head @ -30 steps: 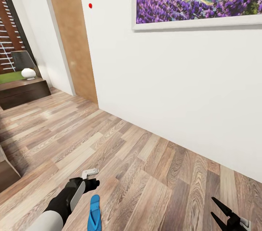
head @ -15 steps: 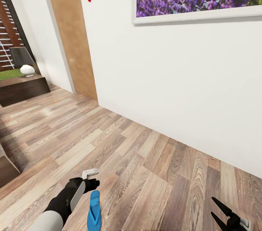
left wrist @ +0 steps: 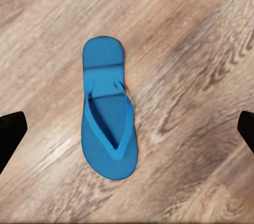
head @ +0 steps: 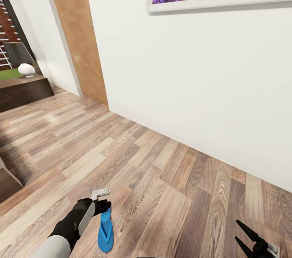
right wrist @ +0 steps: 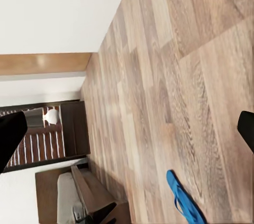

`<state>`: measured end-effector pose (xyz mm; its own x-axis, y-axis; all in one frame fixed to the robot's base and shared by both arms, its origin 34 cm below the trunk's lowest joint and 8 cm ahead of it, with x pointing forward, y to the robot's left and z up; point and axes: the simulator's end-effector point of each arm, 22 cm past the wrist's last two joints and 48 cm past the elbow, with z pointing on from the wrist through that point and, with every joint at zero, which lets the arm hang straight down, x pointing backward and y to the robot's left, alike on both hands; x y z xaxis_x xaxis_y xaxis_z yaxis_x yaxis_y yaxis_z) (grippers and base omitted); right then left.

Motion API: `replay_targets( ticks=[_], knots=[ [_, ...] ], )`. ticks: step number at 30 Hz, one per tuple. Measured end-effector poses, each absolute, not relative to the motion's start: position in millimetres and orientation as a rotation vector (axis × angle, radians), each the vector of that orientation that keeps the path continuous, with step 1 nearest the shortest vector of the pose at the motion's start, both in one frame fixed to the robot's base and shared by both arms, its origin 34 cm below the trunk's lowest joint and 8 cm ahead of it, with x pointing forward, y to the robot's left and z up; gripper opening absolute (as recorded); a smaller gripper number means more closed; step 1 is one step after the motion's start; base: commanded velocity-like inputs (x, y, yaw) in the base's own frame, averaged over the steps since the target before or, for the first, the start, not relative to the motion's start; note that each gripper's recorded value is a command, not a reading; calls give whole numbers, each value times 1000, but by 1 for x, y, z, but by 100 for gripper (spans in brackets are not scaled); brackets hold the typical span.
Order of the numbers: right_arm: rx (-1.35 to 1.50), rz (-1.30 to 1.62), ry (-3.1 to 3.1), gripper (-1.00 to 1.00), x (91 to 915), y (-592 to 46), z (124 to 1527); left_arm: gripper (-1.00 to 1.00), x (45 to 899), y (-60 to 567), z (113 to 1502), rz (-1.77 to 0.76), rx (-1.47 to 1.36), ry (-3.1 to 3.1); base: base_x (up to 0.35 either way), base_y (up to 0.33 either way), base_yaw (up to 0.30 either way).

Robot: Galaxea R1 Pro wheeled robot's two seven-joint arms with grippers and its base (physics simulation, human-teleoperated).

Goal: In the bedroom, move the book from the bed onto either nightstand, and place the two sandals side by side next to the bed.

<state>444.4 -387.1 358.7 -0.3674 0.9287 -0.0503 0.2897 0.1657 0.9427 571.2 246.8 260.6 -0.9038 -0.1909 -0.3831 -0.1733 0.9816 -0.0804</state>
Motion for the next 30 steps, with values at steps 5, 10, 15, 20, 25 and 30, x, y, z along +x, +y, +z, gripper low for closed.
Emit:
replay_targets(
  ticks=[5, 10, 15, 20, 25, 30],
  knots=[
    [1177, 1207, 1790, 100, 441, -387, 351, 100, 566, 247, 250, -60, -263, 2749, 0, 0, 0],
    [1194, 1199, 1805, 100, 438, -387, 343, 100, 561, 247, 240, -58, -265, 2769, 0, 0, 0],
    [1210, 1191, 1820, 100, 435, -387, 335, 100, 555, 247, 229, -55, -267, 2789, 0, 0, 0],
    [1226, 1183, 1834, 100, 431, -387, 327, 100, 549, 247, 219, -53, -269, 2810, 0, 0, 0],
    [1243, 1174, 1849, 100, 427, -387, 320, 100, 544, 246, 209, -52, -270, 2830, 0, 0, 0],
    [1259, 1165, 1864, 100, 424, -387, 312, 100, 537, 243, 199, -54, -272, 2851, 0, 0, 0]
  ],
)
